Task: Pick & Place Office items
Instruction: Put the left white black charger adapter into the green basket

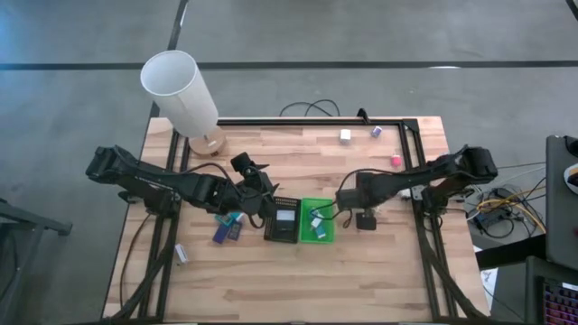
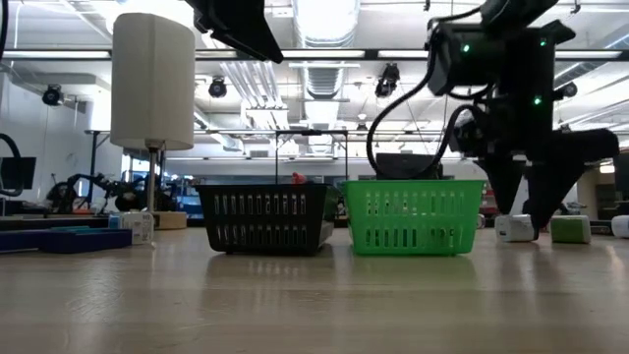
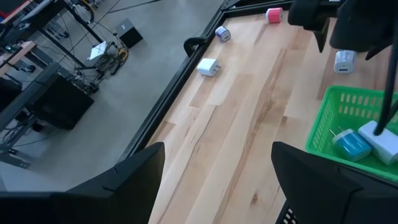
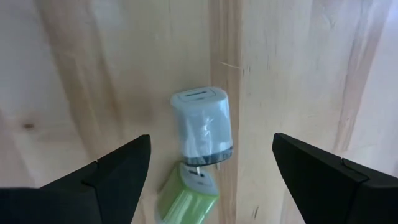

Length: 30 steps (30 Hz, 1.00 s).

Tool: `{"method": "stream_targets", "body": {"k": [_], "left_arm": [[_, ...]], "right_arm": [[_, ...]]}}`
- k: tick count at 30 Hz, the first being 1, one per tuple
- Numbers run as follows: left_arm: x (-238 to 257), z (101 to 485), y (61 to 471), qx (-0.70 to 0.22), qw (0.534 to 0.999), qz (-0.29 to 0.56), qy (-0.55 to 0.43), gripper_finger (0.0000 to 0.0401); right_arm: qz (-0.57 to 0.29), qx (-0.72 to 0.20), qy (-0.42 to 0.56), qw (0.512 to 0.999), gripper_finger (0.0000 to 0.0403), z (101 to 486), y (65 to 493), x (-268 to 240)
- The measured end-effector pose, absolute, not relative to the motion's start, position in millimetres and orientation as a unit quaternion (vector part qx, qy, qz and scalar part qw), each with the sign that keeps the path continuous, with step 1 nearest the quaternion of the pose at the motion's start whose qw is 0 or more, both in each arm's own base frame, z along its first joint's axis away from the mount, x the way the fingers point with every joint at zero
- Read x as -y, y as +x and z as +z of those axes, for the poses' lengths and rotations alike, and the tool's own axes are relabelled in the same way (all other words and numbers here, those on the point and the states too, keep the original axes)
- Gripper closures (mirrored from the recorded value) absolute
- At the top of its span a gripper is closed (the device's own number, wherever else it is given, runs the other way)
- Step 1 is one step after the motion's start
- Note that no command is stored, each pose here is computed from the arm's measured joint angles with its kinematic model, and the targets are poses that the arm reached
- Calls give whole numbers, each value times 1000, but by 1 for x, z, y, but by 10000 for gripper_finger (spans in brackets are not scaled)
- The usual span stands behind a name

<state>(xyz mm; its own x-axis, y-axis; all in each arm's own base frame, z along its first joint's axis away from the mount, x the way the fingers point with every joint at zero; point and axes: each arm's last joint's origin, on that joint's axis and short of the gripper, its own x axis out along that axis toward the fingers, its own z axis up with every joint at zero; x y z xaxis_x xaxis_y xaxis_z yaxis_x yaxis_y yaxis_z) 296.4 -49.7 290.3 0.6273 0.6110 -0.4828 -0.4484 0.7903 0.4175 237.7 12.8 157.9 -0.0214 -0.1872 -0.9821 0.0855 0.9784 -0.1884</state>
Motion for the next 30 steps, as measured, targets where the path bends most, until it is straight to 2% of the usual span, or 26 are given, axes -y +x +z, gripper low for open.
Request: {"method": "stream_targets", "body": {"k": [7, 12, 17, 23, 30], "left_arm": [[50, 290, 296, -314, 892, 297, 130, 98], [50, 290, 296, -315, 892, 297, 129, 98], [50, 290, 296, -316, 892, 297, 130, 98], [50, 290, 296, -315, 892, 297, 128, 98], [50, 290, 296, -316, 892, 297, 129, 98]], "right_arm": [[-98, -715, -35, 692, 78, 147, 243, -9], [-86, -717, -27, 691, 101, 142, 246, -10], [-79, -722, -15, 687, 158, 140, 247, -11], [-83, -714, -17, 695, 279, 145, 246, -10], [-105, -686, -32, 720, 280, 161, 242, -9]]}}
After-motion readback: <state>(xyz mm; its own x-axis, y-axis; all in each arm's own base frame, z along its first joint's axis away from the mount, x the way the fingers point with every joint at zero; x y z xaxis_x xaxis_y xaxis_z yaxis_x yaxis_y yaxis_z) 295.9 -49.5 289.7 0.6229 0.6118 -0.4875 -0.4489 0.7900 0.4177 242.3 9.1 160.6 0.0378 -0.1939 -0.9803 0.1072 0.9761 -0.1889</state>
